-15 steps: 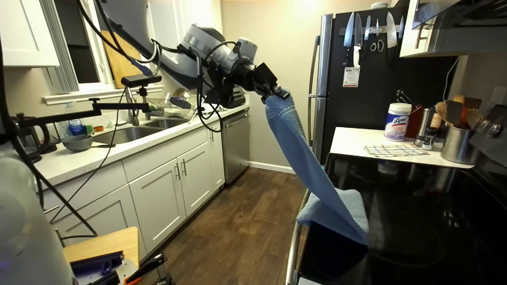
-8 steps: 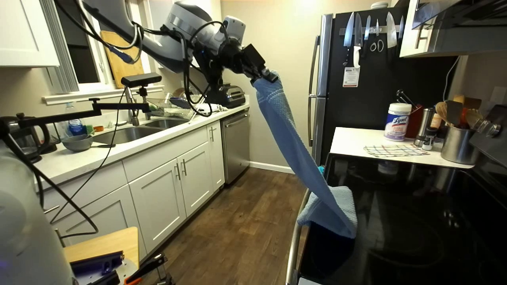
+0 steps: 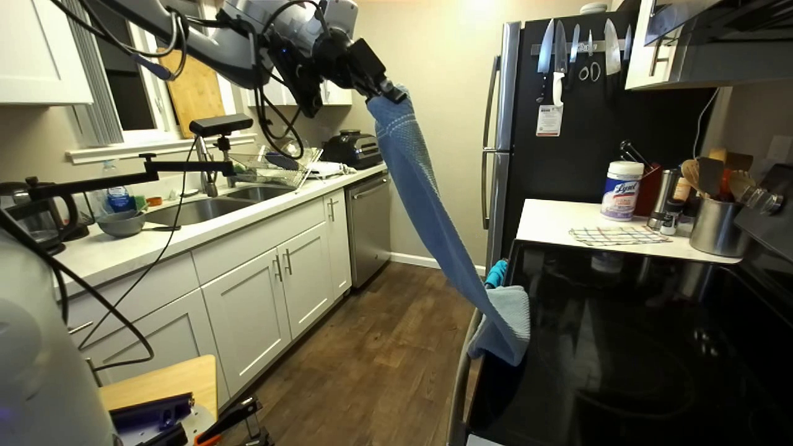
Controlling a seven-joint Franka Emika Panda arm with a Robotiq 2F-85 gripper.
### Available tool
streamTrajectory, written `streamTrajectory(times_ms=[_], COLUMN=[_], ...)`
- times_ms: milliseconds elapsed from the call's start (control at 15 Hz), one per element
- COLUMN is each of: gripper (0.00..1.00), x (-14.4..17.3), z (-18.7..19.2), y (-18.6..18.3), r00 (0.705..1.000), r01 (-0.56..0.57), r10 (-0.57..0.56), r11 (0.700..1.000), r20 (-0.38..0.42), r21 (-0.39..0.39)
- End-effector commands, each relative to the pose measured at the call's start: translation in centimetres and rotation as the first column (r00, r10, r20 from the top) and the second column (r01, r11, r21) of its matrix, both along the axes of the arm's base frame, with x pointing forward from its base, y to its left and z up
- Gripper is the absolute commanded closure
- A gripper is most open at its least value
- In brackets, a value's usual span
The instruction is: Hang the light blue towel on the handle of the oven.
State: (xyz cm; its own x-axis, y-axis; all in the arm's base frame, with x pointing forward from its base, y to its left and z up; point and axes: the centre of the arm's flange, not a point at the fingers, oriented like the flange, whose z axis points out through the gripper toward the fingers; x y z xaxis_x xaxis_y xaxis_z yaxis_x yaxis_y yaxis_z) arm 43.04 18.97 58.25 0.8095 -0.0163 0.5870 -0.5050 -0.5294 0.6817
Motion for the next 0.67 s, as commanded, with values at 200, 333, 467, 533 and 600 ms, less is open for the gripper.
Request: streamTrajectory(times_ms=[200, 333, 467, 533, 600], gripper=[0.99, 0.99, 0.99, 0.99, 0.99], x=[-3.4, -3.9, -4.3, -4.4, -4.5], z=[3.9, 5.0, 6.2, 6.7, 7.2], y=[-0.1, -0.5, -1.0, -1.4, -1.7], r00=[1.000, 0.999, 0.998, 0.998, 0.997], r01=[0.031, 0.041, 0.048, 0.051, 0.057], r10=[-0.031, -0.041, -0.049, -0.054, -0.061], r11=[1.000, 0.999, 0.998, 0.996, 0.995], r20=[-0.001, 0.020, 0.036, 0.043, 0.049], r21=[-0.002, 0.015, 0.045, 0.068, 0.085])
